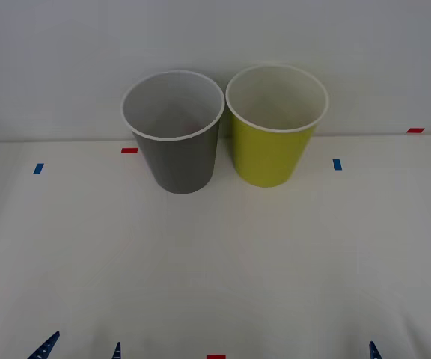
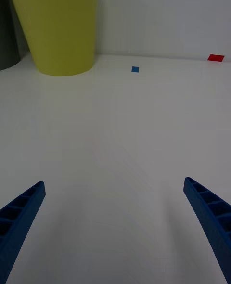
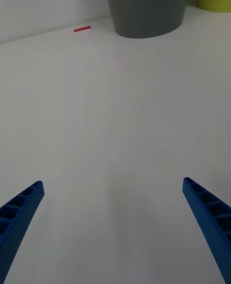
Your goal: Put cans in the gray bin and PET bottles in the light green bin.
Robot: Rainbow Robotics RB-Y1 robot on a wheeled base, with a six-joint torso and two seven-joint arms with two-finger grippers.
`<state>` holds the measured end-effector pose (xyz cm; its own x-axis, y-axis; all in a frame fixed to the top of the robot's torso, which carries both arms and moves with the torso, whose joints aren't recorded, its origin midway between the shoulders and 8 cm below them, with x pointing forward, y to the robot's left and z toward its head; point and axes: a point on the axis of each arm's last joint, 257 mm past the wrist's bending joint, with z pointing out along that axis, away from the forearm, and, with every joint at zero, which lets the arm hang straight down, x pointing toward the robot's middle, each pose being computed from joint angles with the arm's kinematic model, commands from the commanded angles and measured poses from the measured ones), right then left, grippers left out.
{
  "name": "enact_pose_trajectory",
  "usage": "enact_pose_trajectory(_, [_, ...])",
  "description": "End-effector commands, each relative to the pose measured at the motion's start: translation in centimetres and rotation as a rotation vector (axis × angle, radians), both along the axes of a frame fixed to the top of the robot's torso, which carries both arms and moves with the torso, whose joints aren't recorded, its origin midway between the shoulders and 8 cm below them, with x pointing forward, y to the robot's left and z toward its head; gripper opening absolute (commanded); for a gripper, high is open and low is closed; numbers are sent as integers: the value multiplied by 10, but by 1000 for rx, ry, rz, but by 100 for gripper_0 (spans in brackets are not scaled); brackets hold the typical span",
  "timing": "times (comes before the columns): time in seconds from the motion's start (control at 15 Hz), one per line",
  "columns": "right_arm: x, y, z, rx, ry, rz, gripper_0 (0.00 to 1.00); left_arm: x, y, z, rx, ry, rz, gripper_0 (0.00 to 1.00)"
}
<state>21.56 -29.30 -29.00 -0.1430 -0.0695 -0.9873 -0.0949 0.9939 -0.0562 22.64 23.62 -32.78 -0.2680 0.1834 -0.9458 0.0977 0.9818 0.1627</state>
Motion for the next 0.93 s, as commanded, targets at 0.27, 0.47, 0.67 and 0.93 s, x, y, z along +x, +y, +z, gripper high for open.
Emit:
enact_pose_trajectory(0.27, [0, 0, 0, 0, 0, 0, 100, 0, 0, 0, 0, 0, 0, 100])
enact_pose_trajectory(0.47, [0, 0, 0, 0, 0, 0, 100, 0, 0, 0, 0, 0, 0, 100])
enact_pose_trajectory(0.67, [0, 0, 0, 0, 0, 0, 100, 0, 0, 0, 0, 0, 0, 100])
enact_pose_trajectory(0.93, [0, 0, 0, 0, 0, 0, 100, 0, 0, 0, 0, 0, 0, 100])
